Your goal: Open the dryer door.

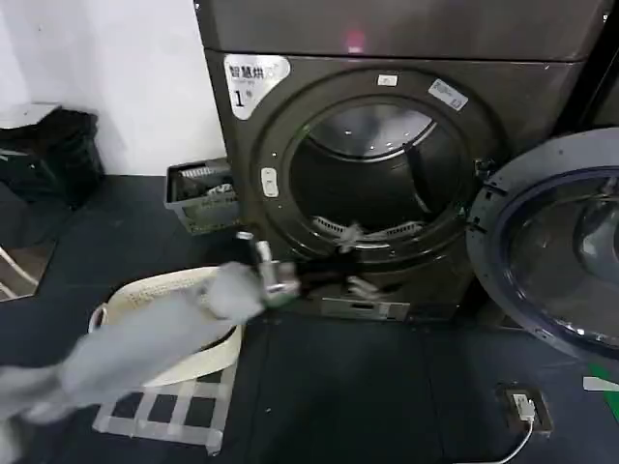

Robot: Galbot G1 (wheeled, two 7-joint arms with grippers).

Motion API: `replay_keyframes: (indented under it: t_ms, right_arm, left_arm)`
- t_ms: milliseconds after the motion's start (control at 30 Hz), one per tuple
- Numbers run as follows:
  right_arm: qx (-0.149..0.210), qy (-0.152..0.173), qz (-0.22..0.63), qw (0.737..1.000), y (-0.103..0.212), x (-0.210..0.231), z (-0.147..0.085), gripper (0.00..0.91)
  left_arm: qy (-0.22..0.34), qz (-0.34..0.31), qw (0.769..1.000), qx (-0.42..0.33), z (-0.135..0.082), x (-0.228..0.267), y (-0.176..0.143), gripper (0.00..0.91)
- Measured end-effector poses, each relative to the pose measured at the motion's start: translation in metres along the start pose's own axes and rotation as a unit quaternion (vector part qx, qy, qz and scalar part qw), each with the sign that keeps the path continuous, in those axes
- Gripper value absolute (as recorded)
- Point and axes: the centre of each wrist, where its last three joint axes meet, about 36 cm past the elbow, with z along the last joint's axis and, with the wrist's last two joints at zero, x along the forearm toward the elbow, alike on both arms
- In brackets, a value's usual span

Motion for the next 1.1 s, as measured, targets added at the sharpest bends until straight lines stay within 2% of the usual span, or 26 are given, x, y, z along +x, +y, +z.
replay_keyframes:
  t_ms: [233,367,467,700,767,867,1100]
  right_arm:
    - [0.003,-0.023,0.025,0.999,-0.004,0.000,-0.007,0.907]
    - [-0.011,-0.040,0.034,0.999,-0.005,0.001,-0.013,0.907]
    - [-0.011,-0.045,0.038,0.998,-0.006,0.000,-0.015,0.907]
    - [-0.015,-0.045,0.034,0.998,-0.001,-0.002,-0.013,0.907]
    - [-0.017,-0.045,0.033,0.998,0.000,-0.002,-0.011,0.907]
    - [-0.019,-0.044,0.030,0.998,0.003,-0.002,-0.010,0.907]
    - [-0.022,-0.042,0.028,0.998,0.006,0.000,-0.006,0.907]
  left_arm:
    - [0.172,0.030,0.984,-0.020,0.008,0.092,0.032,0.907]
    - [0.273,0.039,0.961,-0.030,0.010,0.140,0.047,0.907]
    - [0.322,0.041,0.945,-0.028,0.008,0.172,0.058,0.907]
    - [0.409,0.067,0.909,-0.036,0.001,0.239,0.079,0.907]
    - [0.424,0.086,0.900,-0.044,-0.001,0.258,0.084,0.907]
    - [0.442,0.082,0.892,-0.043,-0.003,0.281,0.091,0.907]
    - [0.491,0.095,0.865,-0.051,0.008,0.323,0.090,0.907]
